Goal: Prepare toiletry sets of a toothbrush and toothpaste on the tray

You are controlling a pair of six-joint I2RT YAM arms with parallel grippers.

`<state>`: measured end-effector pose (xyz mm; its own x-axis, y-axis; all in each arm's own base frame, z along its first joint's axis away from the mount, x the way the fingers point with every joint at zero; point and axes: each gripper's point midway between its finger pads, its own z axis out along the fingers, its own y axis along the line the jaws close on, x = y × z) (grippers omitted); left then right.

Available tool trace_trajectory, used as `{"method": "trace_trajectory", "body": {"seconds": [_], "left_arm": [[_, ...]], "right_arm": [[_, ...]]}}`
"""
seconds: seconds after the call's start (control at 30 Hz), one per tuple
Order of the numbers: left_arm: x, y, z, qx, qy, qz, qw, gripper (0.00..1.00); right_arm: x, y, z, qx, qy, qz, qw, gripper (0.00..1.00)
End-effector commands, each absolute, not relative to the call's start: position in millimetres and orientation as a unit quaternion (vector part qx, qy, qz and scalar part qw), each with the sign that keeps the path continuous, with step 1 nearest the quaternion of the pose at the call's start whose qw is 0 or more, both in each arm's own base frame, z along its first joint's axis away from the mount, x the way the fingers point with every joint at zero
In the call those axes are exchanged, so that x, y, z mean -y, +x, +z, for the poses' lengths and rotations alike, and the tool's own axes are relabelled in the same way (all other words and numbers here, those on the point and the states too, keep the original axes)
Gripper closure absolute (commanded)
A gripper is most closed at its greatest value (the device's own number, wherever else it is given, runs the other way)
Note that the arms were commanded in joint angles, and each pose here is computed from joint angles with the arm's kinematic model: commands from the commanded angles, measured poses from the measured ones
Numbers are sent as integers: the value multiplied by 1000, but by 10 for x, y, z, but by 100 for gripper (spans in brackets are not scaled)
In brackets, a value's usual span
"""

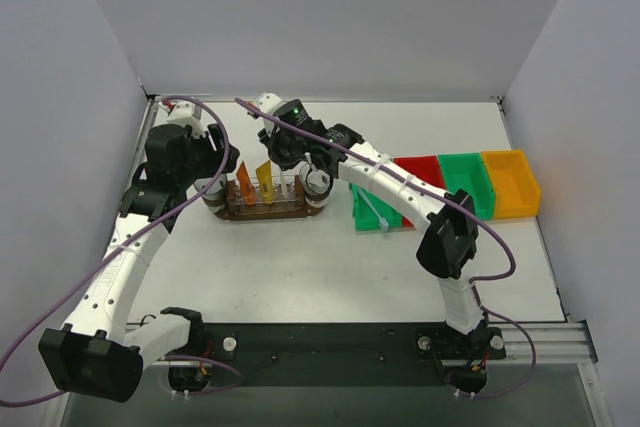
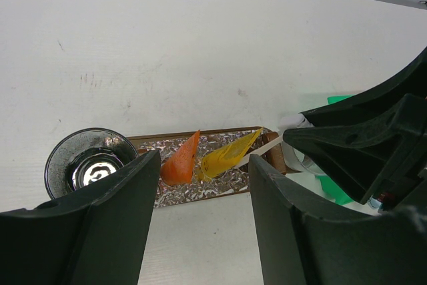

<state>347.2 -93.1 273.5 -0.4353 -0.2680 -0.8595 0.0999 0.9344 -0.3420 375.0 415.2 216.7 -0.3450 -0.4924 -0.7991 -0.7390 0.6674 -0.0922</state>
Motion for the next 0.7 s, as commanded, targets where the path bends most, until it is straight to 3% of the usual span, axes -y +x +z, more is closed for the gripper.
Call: {"method": "trace_trajectory", "body": {"seconds": [0.0, 0.67], "left_arm": [[927, 3480, 2884, -817, -47, -177, 546, 35], [935, 3478, 2879, -818, -46, -178, 545, 35]], "right_arm": [[-4097, 3739, 2564, -791, -360, 154, 470, 100], [-4083, 3758, 2620, -788, -345, 163, 483, 100]]}}
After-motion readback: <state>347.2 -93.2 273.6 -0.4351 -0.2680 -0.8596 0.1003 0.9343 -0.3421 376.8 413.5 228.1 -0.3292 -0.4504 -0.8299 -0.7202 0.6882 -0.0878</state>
